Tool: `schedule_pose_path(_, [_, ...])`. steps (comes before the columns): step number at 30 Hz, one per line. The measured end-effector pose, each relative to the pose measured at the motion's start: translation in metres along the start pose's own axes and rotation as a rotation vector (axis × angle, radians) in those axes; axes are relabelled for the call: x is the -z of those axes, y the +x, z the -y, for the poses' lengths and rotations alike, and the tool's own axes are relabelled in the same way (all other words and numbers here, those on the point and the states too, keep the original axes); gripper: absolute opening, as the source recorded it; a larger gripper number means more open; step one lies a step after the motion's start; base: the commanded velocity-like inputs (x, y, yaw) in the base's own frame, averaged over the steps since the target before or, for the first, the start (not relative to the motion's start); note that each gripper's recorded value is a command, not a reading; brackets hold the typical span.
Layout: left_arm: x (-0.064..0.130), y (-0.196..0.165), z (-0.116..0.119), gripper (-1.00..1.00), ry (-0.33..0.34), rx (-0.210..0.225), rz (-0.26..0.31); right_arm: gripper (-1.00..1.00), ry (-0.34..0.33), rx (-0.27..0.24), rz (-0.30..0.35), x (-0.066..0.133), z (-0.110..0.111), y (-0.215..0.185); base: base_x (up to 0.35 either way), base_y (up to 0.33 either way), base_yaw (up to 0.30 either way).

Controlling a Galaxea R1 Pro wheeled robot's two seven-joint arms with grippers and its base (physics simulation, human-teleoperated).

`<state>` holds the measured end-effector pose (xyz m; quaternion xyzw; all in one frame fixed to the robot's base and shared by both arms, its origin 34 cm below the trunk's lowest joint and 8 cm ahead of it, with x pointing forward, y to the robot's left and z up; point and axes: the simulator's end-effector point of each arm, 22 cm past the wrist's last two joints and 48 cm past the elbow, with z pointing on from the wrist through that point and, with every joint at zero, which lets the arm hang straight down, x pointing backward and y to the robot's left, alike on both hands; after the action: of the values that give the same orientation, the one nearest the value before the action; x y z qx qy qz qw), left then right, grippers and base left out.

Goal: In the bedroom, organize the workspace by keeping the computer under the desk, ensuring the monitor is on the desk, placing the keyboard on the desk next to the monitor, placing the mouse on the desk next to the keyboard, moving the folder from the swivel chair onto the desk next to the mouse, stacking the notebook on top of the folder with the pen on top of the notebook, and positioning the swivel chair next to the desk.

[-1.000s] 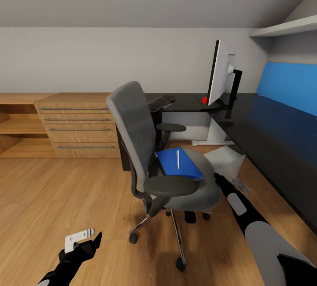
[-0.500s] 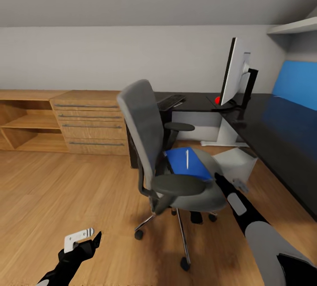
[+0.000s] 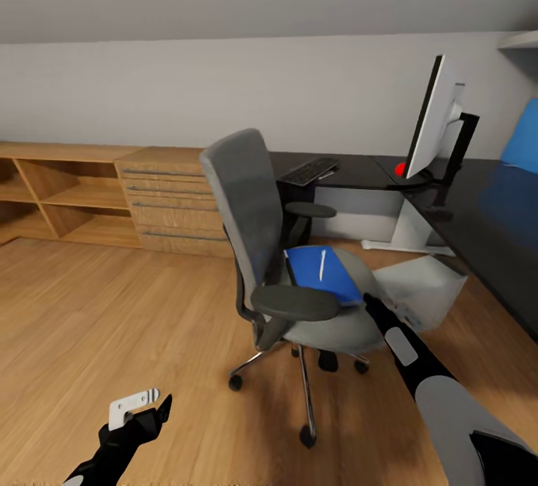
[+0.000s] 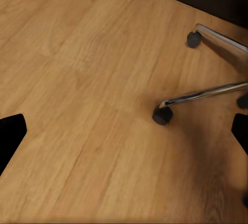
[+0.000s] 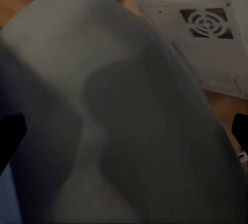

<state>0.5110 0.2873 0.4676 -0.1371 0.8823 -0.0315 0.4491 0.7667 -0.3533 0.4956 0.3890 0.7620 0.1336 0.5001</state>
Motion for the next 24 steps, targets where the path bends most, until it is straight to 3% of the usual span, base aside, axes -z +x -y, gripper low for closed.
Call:
schedule_pose_path(11, [-0.003, 0.007, 0.000, 1.00, -0.003, -0.004, -0.017, 1.00, -0.002, 0.001, 0.002, -0.003, 0.001, 0.001, 0.000, 0.000, 0.181])
schedule_pose_path(24, [-0.003, 0.009, 0.000, 1.00, -0.002, -0.005, -0.022, 1.00, 0.020, 0.010, 0.011, -0.004, 0.017, -0.008, 0.000, 0.000, 0.010])
